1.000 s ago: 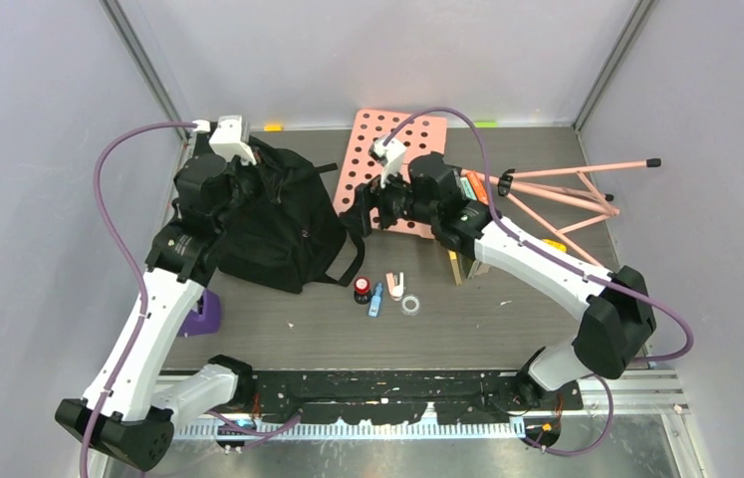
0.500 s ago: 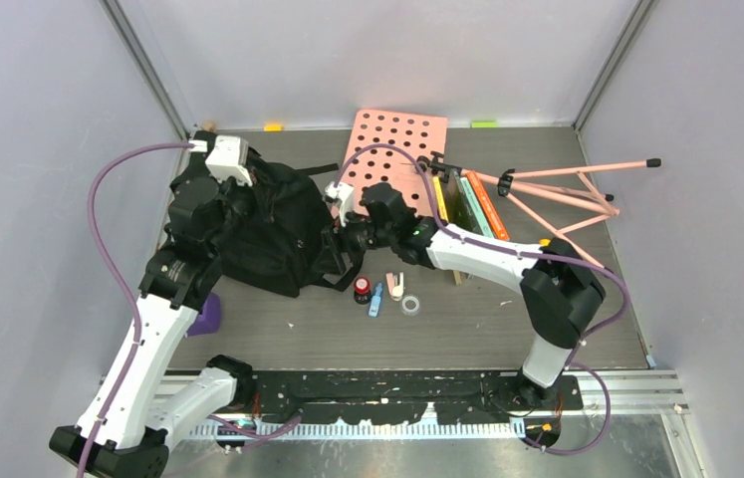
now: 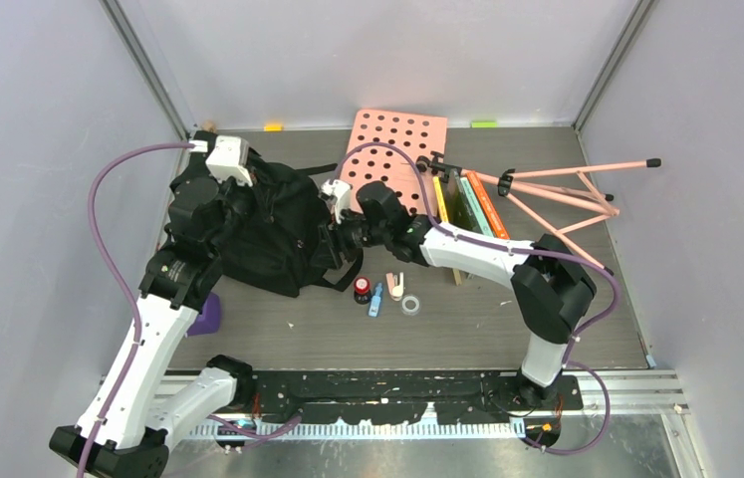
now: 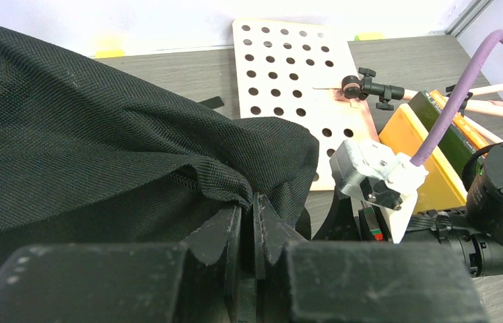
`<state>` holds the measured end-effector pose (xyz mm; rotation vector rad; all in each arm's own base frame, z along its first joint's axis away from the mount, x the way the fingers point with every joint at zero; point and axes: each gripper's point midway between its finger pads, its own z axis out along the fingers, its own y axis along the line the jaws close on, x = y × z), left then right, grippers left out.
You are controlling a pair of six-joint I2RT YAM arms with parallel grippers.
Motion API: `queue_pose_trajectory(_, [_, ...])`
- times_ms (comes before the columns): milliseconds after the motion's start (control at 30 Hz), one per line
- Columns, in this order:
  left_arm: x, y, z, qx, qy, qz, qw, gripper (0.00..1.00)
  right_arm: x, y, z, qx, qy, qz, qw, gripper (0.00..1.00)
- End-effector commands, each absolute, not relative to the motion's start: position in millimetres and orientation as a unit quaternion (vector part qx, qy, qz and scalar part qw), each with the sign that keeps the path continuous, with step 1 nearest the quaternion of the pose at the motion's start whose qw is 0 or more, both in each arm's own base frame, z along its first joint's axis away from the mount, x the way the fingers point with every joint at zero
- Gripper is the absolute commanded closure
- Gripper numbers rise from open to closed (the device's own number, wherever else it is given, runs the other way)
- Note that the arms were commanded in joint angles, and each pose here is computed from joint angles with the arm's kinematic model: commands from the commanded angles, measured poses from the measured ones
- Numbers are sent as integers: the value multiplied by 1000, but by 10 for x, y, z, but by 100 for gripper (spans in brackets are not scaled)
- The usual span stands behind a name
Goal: Pack the student bag
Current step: Unzip the student bag at the center of the board.
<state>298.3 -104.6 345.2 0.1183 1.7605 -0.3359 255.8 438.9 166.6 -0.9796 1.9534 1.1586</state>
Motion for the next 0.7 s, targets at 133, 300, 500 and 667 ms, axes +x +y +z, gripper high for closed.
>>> queue_pose_trajectory(133, [3013,-1036,3500,59,757,-138,636,92,2687,4612,1940,-395,720,436,367,48])
queue_pose_trajectory(300, [3027,-1062,3476,63,761,-141,630,93,2644,4667,1953,-402,717,432,371,62])
queue_pose_trajectory(500, [3015,-1036,3497,63,759,-135,634,92,2656,4596,2124,-390,719,423,390,99])
queue_pose_trajectory(667, [2933,-1154,3571,105,750,-157,633,72,2661,4461,2391,-370,731,400,410,99])
